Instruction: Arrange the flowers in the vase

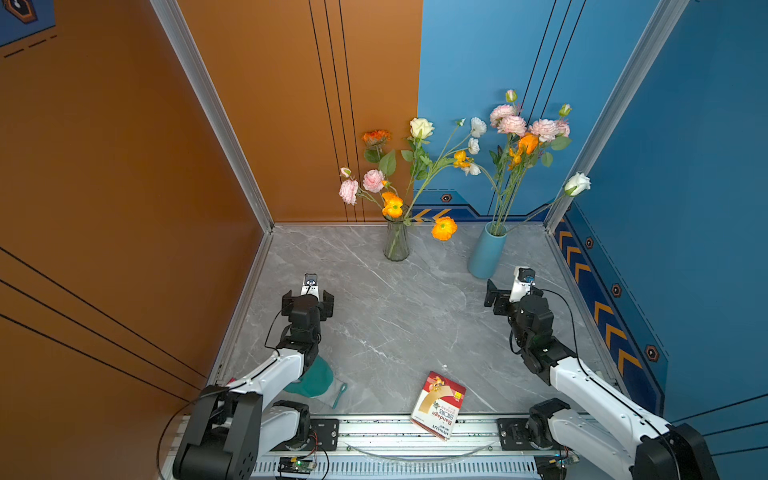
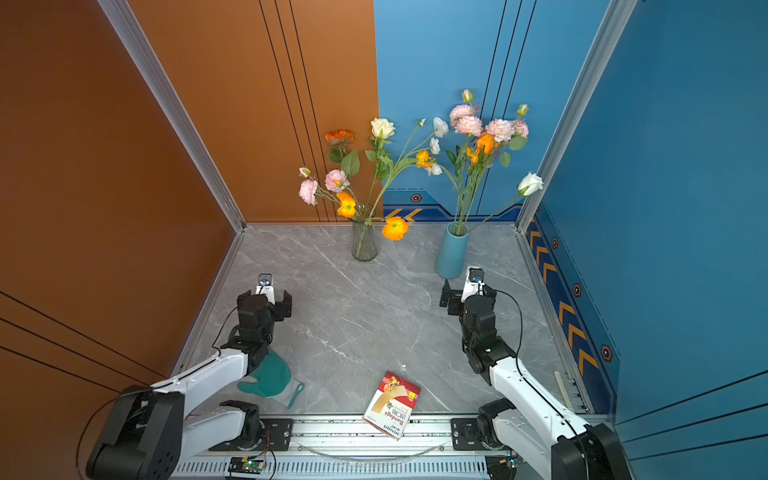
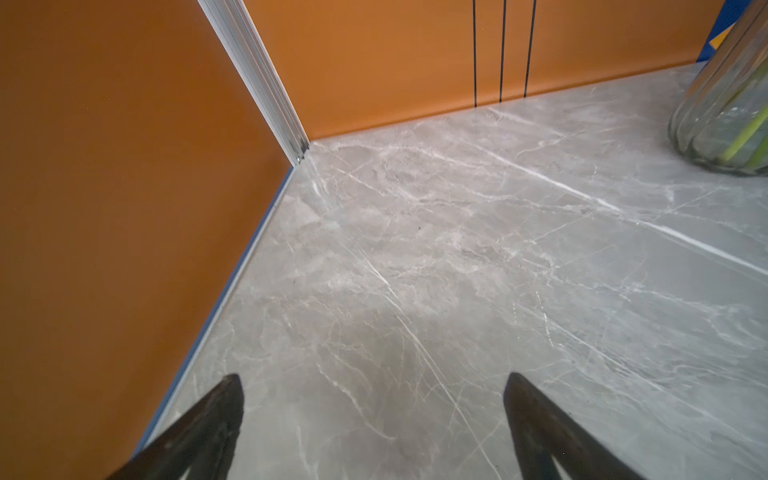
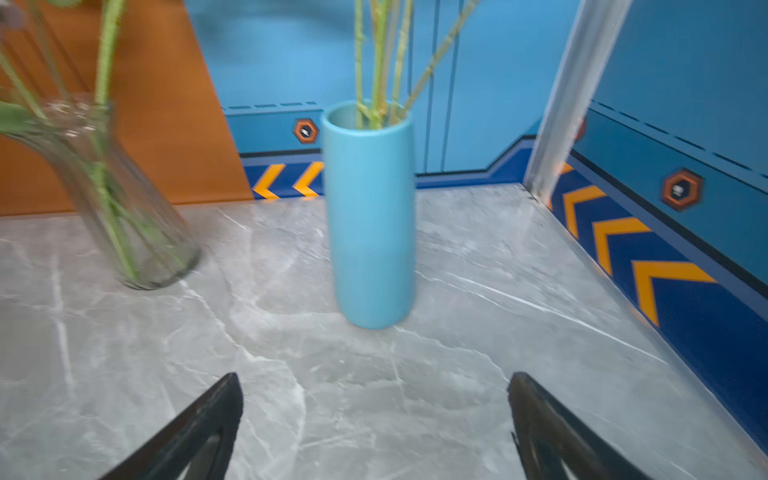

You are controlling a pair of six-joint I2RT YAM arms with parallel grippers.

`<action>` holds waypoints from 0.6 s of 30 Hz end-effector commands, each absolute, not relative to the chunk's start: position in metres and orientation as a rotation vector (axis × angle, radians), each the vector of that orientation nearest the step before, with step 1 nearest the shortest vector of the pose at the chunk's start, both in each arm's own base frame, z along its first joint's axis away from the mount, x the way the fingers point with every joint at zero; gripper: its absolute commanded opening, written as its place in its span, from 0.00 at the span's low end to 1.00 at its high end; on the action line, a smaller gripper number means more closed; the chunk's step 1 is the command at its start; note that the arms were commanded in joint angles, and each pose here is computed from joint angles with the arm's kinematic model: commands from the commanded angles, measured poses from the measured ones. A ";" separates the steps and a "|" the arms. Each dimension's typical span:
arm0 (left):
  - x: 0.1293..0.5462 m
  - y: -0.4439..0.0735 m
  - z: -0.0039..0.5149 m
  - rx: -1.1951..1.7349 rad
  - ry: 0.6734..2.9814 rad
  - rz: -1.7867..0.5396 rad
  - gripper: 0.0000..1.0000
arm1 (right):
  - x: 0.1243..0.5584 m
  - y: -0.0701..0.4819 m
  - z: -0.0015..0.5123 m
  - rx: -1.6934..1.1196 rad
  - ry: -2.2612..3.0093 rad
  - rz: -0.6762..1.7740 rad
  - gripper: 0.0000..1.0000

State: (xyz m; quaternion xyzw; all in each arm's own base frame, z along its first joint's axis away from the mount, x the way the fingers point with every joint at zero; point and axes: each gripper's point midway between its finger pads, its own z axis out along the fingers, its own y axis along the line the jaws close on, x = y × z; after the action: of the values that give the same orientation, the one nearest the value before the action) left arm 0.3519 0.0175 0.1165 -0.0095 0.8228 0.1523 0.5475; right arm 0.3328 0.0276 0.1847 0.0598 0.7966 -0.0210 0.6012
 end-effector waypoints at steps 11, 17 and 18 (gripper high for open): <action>0.383 0.023 0.098 -0.135 1.824 0.249 0.98 | 0.346 -0.005 0.130 0.066 1.808 -0.065 1.00; 0.387 0.026 0.097 -0.153 1.856 0.289 0.98 | 0.367 0.011 0.106 -0.022 1.761 -0.029 1.00; 0.388 0.025 0.096 -0.149 1.858 0.294 0.98 | 0.369 0.012 0.105 -0.025 1.740 -0.037 1.00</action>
State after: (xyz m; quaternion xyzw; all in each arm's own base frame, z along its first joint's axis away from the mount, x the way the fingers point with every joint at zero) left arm 0.3844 0.0219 0.0912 -0.0482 0.8044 0.1167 0.5804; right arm 0.3551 -0.0010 0.0730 0.0202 0.8196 -0.0268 0.5719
